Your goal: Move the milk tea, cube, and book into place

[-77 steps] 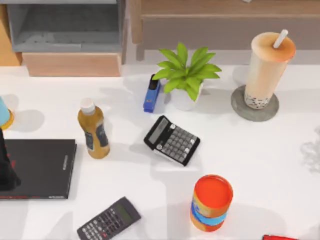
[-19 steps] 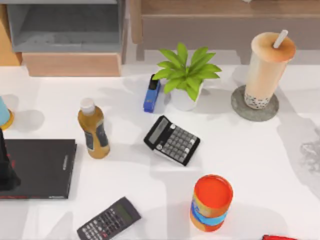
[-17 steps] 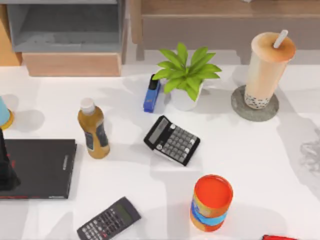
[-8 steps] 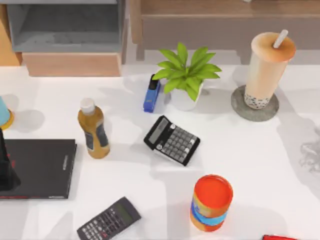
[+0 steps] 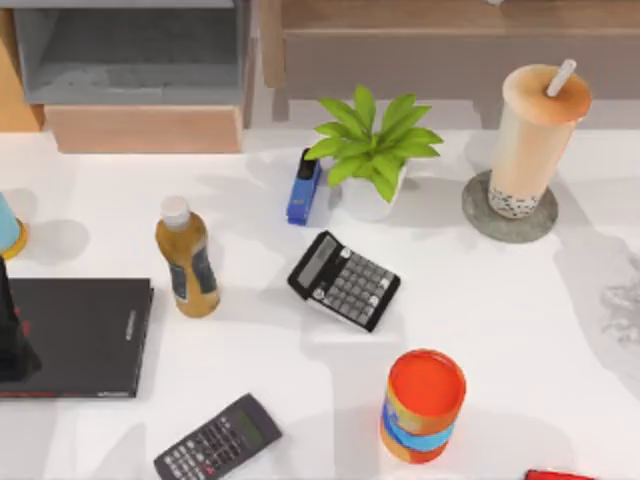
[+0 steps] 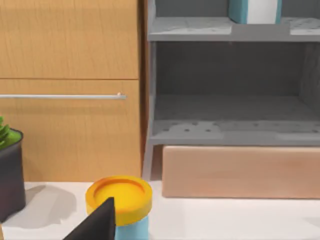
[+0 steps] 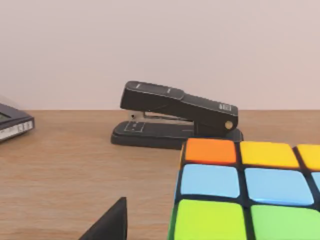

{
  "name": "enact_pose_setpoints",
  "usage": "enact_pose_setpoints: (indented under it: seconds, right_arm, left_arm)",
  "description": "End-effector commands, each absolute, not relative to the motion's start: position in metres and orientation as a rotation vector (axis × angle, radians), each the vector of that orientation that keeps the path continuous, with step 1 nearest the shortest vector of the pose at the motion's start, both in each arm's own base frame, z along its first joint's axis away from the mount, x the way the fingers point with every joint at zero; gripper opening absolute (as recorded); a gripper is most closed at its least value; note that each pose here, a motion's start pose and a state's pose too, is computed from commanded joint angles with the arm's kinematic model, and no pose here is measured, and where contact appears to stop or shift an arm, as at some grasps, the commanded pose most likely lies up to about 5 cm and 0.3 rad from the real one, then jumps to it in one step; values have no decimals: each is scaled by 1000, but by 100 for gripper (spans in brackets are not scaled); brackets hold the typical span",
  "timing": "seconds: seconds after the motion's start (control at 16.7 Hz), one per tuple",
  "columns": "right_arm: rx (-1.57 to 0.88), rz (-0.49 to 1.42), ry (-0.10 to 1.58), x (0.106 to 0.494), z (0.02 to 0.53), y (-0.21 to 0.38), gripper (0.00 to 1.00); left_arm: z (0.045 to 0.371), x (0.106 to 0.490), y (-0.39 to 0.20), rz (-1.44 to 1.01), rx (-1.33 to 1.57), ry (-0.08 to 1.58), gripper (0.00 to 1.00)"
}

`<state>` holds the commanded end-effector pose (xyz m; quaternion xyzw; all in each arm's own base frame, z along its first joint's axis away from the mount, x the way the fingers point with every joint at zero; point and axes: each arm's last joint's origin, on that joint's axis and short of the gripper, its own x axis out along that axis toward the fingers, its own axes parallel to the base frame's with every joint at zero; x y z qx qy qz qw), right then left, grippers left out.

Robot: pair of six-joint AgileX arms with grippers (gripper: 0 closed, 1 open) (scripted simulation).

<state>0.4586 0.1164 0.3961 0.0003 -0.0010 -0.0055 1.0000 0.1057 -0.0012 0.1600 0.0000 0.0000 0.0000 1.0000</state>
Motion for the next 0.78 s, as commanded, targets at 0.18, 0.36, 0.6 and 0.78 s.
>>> enact_pose_setpoints:
  seconds: [0.18,0.36,0.6,0.78]
  right_arm:
    - [1,-11,-2,459,396,116,100]
    - [0,-12,-3,458,397,116,100]
    - [2,-12,-1,439,396,116,100]
    - [1,-11,-2,429,396,117,100]
  left_arm:
    - [160,106,-1,0,0,0,100]
    - [160,106,-1,0,0,0,100]
    - [160,106,-1,0,0,0,100]
    - [160,106,-1,0,0,0,100]
